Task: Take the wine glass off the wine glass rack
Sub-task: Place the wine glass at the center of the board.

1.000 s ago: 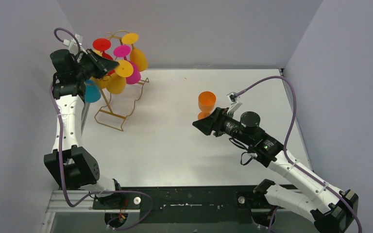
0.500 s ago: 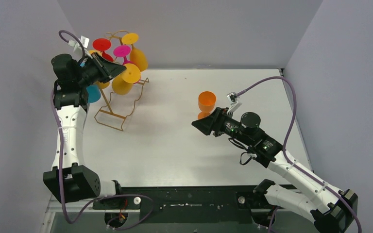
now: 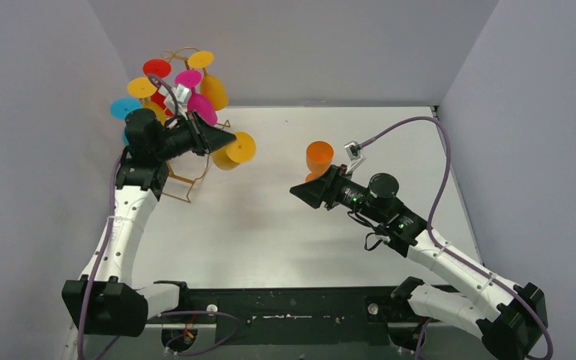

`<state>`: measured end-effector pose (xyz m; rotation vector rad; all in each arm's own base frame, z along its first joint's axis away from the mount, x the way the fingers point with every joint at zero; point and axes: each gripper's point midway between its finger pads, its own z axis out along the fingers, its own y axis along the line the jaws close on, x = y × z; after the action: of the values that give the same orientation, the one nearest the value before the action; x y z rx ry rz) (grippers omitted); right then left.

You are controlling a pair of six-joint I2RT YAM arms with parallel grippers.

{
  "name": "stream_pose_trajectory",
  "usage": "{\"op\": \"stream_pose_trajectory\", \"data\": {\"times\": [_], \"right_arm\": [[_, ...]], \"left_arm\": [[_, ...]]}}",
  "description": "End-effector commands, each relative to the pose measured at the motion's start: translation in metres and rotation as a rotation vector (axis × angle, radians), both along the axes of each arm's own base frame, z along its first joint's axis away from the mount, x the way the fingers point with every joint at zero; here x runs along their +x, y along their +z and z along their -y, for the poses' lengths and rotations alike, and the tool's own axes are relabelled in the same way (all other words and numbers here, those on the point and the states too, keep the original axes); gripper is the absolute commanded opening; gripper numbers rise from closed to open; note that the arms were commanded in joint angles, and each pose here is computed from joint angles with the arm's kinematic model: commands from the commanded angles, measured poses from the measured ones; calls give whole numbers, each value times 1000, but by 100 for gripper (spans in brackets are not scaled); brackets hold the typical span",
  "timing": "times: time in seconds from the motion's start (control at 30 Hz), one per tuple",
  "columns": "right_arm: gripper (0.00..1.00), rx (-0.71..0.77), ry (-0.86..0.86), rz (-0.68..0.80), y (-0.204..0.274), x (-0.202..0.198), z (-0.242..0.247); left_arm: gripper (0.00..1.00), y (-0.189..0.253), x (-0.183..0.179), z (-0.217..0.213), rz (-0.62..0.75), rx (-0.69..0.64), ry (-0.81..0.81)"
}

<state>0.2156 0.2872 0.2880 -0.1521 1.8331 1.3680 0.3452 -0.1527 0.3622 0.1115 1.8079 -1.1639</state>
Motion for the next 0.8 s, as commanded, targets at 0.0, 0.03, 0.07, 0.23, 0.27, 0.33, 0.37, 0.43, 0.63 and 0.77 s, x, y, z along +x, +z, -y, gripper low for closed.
{"op": "stream_pose_trajectory", "data": {"times": [0.0, 0.03, 0.07, 0.23, 0.27, 0.33, 0.37, 0.43, 0.63, 0.77], "right_arm": [[63, 125, 59, 81, 27, -4, -12], [63, 143, 66, 81, 28, -4, -14], [62, 150, 73, 66, 26, -4, -16], [62, 174, 96, 3, 11, -3, -23], [62, 177, 96, -5, 8, -3, -23], [63, 185, 104, -12, 4, -6, -24], [63, 185, 111, -14, 1, -7, -24], [63, 180, 121, -16, -1, -8, -25], [62, 205, 229, -4, 6, -19, -37], [60, 257, 299, -6, 11, -27, -43]], "left_arm": [[0, 7, -35, 32, 119, -14, -88], [0, 4, -42, 36, 127, -15, -99], [0, -4, -46, 40, 114, -17, -107], [0, -19, -78, 47, 118, -49, -142], [0, -20, -81, 45, 123, -45, -128], [0, -19, -90, 47, 119, -77, -147], [0, -21, -94, 49, 110, -96, -167], [0, -22, -102, 51, 106, -112, -185], [0, -30, -117, 55, 83, -150, -210], [0, -39, -123, 61, 63, -160, -219]]}}
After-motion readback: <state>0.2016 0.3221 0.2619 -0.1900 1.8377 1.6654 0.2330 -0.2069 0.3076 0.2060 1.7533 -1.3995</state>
